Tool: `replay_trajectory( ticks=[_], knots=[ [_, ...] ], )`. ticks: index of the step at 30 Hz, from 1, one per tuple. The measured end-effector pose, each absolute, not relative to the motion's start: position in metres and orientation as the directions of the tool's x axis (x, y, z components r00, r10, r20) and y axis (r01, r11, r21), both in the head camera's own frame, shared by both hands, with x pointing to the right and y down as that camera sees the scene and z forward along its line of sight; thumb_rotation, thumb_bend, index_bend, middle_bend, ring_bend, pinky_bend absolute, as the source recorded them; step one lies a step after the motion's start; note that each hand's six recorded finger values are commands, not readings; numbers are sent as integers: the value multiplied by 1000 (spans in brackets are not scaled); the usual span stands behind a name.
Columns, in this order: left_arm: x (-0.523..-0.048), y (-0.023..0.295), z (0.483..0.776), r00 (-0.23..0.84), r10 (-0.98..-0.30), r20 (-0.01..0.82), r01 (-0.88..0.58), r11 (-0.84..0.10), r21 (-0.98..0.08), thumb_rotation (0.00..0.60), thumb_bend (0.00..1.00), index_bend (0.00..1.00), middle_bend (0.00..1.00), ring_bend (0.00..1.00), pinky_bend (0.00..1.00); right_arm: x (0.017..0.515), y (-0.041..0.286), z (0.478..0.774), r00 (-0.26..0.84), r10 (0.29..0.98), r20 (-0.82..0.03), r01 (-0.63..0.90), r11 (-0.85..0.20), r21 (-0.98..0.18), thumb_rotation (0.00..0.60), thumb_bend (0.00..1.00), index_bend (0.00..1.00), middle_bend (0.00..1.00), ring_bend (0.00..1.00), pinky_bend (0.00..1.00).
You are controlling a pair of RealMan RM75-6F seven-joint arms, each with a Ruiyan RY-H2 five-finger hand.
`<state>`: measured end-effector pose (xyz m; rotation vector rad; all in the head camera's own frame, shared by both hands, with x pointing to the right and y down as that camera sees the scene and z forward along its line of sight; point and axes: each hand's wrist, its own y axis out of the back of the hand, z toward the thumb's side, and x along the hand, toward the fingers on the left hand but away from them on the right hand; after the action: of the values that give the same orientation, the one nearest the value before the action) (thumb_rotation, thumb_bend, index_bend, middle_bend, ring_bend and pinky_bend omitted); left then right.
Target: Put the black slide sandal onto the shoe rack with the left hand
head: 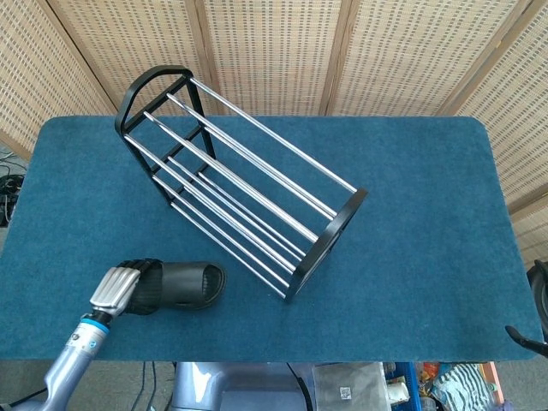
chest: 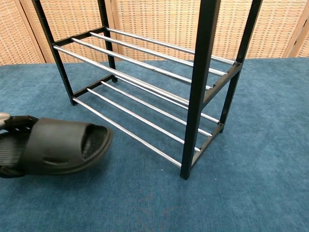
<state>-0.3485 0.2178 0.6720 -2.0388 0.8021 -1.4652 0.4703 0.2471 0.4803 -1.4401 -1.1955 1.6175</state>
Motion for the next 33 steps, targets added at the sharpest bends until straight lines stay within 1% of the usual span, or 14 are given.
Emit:
replay_trajectory(
  ticks=[3, 6, 8, 12, 18, 23, 25, 28, 33],
  knots=[
    [-361, 214, 666, 219, -732, 644, -214, -681, -701, 600, 423, 494, 531, 447, 463, 470, 247, 481, -178, 907, -383, 97, -371, -924, 600, 0, 0, 0, 0, 0],
    [-368, 202, 661, 188, -762, 620, -258, -647, -717, 600, 423, 497, 532, 451, 463, 469, 248, 481, -175, 906, -385, 97, -373, -923, 600, 0, 0, 0, 0, 0],
    [-370, 191, 659, 163, -784, 599, -290, -618, -730, 600, 423, 497, 533, 453, 463, 468, 248, 481, -173, 906, -386, 98, -374, -922, 600, 0, 0, 0, 0, 0],
    [-366, 174, 660, 116, -801, 588, -318, -591, -742, 600, 422, 503, 538, 458, 467, 469, 248, 481, -175, 905, -387, 100, -374, -922, 600, 0, 0, 0, 0, 0],
    [-350, 151, 667, 25, -797, 604, -280, -585, -761, 600, 423, 506, 540, 461, 469, 471, 247, 481, -180, 903, -391, 105, -377, -920, 600, 0, 0, 0, 0, 0],
    [-327, 137, 678, -63, -764, 642, -245, -612, -752, 600, 424, 506, 540, 463, 471, 471, 246, 481, -179, 901, -394, 109, -380, -919, 600, 0, 0, 0, 0, 0],
    [-311, 131, 683, -82, -752, 654, -258, -618, -743, 600, 426, 506, 540, 463, 471, 472, 247, 481, -180, 901, -395, 111, -380, -918, 600, 0, 0, 0, 0, 0],
    [-289, 121, 686, -86, -754, 651, -280, -609, -742, 600, 431, 506, 540, 463, 471, 472, 246, 481, -179, 900, -398, 113, -383, -917, 600, 0, 0, 0, 0, 0],
    [-274, 110, 695, -108, -759, 642, -319, -585, -745, 600, 431, 506, 540, 463, 471, 472, 246, 482, -179, 898, -402, 115, -387, -915, 600, 0, 0, 0, 0, 0]
  ],
)
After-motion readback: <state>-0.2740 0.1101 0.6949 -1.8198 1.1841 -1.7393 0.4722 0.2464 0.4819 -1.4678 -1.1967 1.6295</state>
